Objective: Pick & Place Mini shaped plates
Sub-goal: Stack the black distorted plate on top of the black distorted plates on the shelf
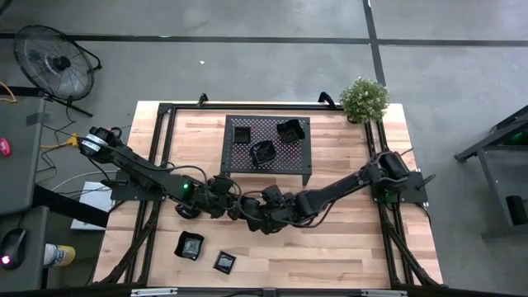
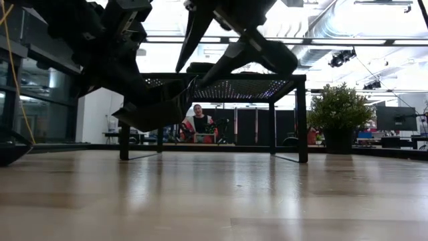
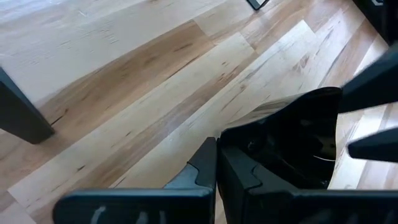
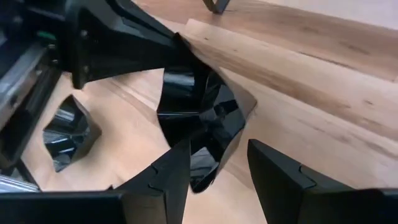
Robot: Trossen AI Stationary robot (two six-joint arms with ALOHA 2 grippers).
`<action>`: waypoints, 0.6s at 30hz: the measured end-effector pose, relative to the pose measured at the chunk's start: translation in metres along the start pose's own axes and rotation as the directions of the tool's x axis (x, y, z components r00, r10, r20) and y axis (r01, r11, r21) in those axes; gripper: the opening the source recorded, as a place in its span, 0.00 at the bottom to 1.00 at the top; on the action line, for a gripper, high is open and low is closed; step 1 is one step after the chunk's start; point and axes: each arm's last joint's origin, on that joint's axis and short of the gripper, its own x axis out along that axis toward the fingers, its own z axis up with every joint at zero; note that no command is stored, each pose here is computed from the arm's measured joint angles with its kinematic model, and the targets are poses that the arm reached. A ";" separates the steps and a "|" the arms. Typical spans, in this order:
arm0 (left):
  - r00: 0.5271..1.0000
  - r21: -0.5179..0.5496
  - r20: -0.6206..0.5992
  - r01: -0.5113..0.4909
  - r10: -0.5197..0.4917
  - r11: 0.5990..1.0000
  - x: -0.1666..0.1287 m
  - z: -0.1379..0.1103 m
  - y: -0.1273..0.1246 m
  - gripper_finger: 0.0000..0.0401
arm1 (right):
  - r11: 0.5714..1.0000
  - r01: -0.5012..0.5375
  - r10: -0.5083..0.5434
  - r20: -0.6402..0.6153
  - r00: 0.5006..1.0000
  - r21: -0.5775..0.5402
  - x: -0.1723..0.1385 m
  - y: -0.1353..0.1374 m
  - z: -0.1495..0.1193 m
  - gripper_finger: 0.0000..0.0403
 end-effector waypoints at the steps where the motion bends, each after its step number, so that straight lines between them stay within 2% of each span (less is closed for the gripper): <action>1: 1.000 0.000 -0.001 0.000 0.000 1.000 0.000 0.000 0.000 0.00 | 1.000 0.000 0.000 -0.005 1.000 -0.009 0.002 0.000 0.001 0.38; 10: 1.000 0.007 -0.006 -0.005 0.005 1.000 0.000 0.000 0.001 0.00 | 1.000 -0.006 0.006 -0.007 1.000 -0.014 0.009 -0.001 0.011 0.32; 18: 1.000 0.009 -0.014 -0.004 0.004 1.000 0.000 -0.001 0.001 0.00 | 1.000 0.000 0.000 -0.007 1.000 -0.010 0.009 -0.002 0.012 0.22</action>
